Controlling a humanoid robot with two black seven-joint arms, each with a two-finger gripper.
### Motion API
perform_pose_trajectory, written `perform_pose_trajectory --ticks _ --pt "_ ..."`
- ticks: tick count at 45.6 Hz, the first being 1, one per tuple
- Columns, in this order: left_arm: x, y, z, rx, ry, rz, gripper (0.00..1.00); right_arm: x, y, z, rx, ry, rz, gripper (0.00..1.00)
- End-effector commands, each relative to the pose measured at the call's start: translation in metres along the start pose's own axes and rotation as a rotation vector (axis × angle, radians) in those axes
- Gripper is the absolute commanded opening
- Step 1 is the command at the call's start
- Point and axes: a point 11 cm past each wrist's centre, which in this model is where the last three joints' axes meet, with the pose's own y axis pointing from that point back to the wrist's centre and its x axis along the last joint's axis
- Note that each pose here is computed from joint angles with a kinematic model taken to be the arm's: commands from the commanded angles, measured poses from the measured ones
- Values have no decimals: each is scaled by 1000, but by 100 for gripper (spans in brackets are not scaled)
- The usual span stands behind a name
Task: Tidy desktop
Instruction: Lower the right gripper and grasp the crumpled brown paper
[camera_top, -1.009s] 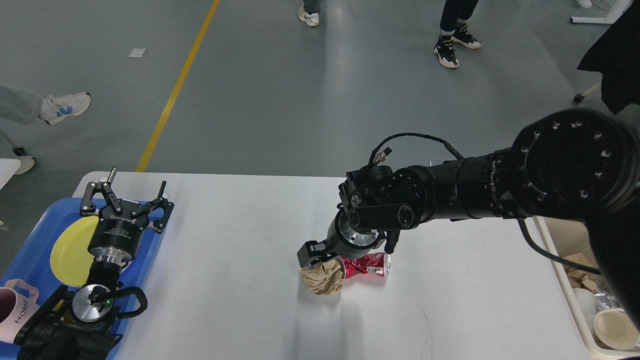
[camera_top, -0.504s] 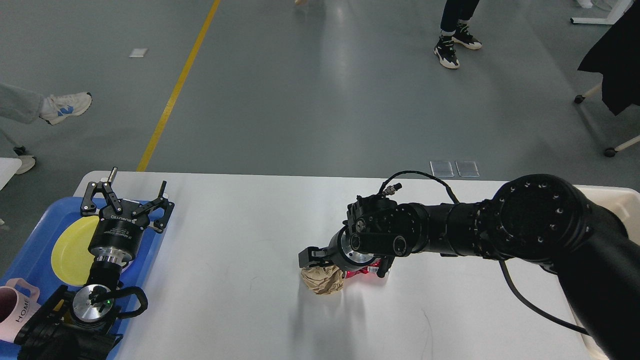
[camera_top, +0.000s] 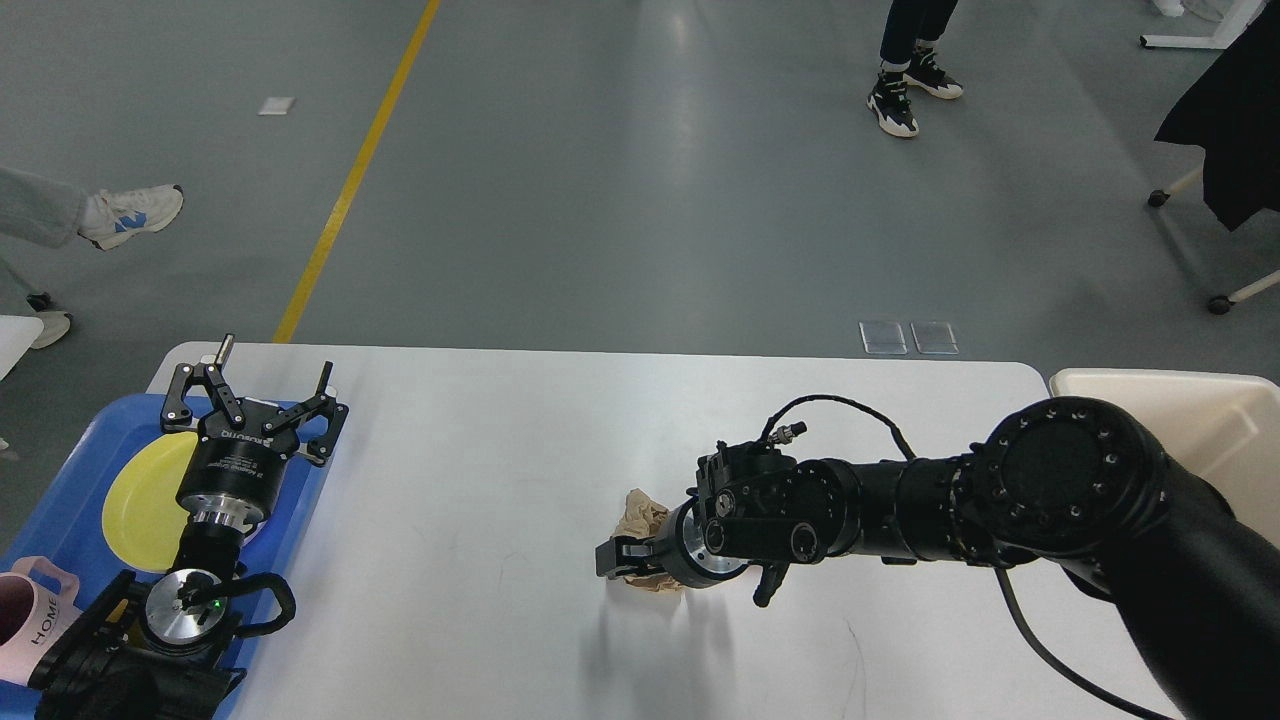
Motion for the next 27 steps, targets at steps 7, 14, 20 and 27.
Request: perform_pose_trajectory --ticks 7,14,20,27 --pt "0 0 1 -1 -1 0 96 10 1 -1 6 -22 31 98" --pt "0 0 0 0 0 0 96 14 -2 7 -7 -44 47 98" --pt "0 0 1 -1 -1 0 96 14 -4 12 -15 -60 56 95" --pt "0 0 0 0 0 0 96 16 -5 12 -15 -67 69 90"
